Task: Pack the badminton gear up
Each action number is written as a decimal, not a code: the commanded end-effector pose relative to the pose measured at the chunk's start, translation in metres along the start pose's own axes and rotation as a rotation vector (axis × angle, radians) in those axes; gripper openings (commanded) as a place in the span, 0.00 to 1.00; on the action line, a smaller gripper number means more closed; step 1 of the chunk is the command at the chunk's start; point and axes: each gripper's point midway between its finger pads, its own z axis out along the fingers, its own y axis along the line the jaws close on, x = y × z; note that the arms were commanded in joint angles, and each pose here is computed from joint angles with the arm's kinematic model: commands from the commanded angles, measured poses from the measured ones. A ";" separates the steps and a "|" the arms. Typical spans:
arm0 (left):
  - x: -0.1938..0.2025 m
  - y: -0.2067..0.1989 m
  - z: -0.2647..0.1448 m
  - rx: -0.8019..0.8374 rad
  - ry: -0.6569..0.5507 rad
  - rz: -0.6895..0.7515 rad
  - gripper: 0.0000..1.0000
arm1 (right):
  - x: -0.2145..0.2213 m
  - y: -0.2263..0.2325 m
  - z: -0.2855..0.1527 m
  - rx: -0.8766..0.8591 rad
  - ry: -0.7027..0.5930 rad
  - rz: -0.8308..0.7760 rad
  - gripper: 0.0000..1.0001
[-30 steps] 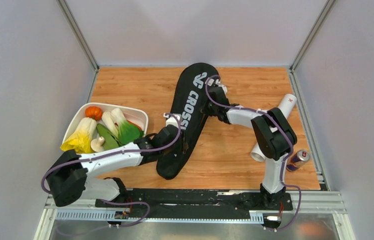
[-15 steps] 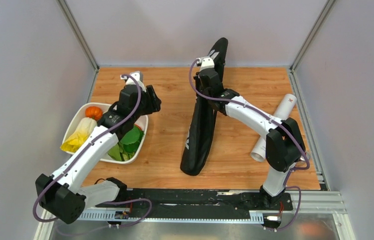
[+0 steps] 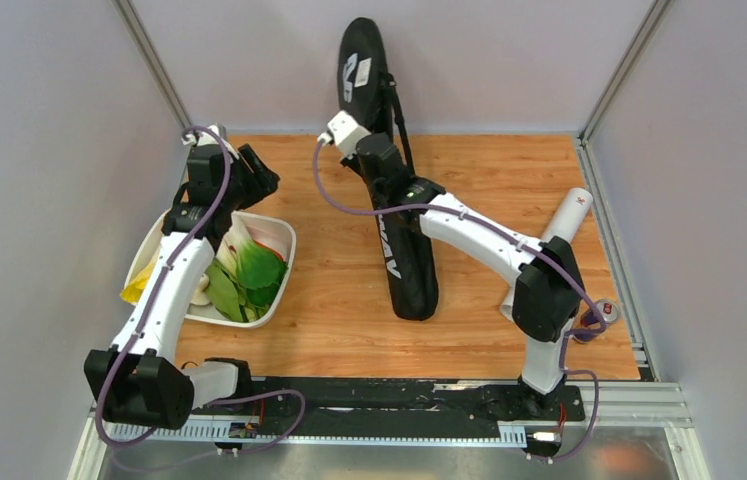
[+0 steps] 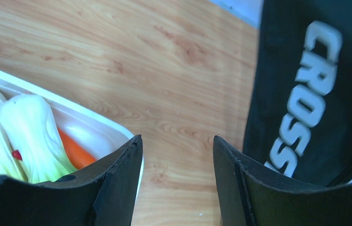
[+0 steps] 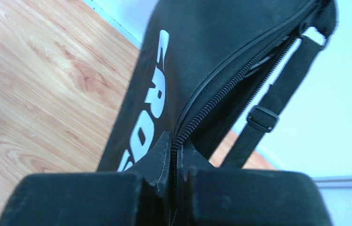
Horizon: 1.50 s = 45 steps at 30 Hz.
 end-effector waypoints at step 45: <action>-0.017 0.073 0.057 -0.162 0.062 -0.153 0.68 | 0.094 0.195 -0.065 0.022 -0.024 -0.344 0.00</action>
